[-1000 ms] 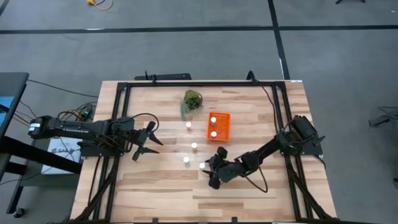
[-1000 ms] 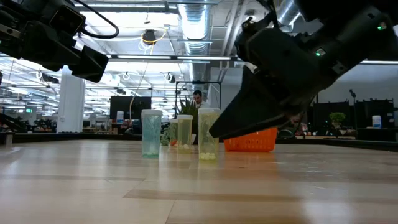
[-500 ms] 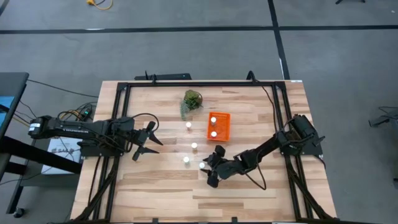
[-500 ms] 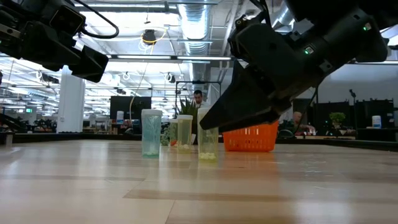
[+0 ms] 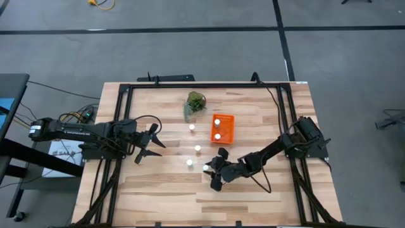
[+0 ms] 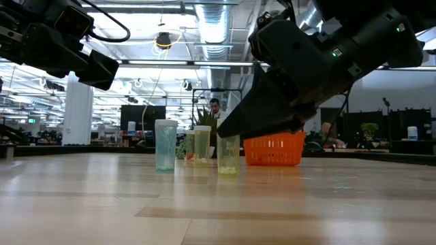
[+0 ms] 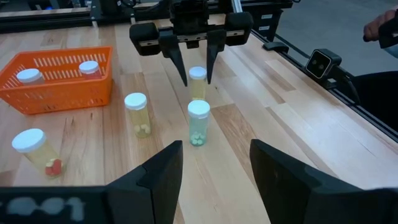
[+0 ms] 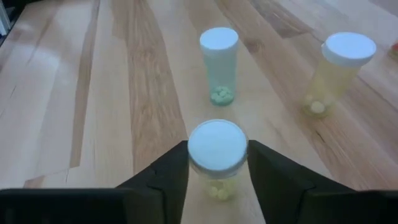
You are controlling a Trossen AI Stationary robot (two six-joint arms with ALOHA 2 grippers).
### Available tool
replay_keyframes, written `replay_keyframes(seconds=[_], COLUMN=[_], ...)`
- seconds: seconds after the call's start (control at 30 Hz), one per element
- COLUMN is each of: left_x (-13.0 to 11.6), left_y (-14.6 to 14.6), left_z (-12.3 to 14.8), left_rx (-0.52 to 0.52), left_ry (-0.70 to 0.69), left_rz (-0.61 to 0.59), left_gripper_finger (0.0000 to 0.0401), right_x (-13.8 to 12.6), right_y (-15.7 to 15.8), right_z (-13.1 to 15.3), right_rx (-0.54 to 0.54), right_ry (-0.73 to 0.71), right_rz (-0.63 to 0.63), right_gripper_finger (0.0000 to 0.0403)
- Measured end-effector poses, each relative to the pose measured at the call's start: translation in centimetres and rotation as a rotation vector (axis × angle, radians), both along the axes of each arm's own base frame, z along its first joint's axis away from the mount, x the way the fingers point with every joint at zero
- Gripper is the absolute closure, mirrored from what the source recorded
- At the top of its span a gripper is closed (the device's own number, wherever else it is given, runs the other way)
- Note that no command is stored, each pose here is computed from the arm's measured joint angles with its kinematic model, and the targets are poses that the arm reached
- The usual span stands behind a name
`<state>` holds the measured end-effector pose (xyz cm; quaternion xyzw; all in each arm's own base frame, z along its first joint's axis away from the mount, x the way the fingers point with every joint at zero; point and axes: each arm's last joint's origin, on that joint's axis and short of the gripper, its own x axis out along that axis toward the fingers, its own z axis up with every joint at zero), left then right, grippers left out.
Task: Pick and place pill bottles into a basket
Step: Put the bottom yellow pill bottle into the basket
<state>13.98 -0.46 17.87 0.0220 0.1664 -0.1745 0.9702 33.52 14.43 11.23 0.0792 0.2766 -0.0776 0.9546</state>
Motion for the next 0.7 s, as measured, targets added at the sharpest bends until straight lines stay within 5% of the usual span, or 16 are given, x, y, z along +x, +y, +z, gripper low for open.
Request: replay_keyframes(seconds=[0.23,0.7], left_x=[0.0,0.0], left_y=[0.0,0.0], left_z=[0.0,-0.1], left_rx=[0.000,0.000], left_ry=[0.000,0.005], left_rz=[0.000,0.000], left_gripper_finger=[0.0225,0.0225], right_x=[0.0,-0.3], right_y=[0.0,-0.9], right_z=[0.1,2.7], right_rx=[0.004,0.008], right_ry=[-0.007,-0.027], right_rz=[-0.001,-0.023], right_gripper_finger=[0.0290,0.0293])
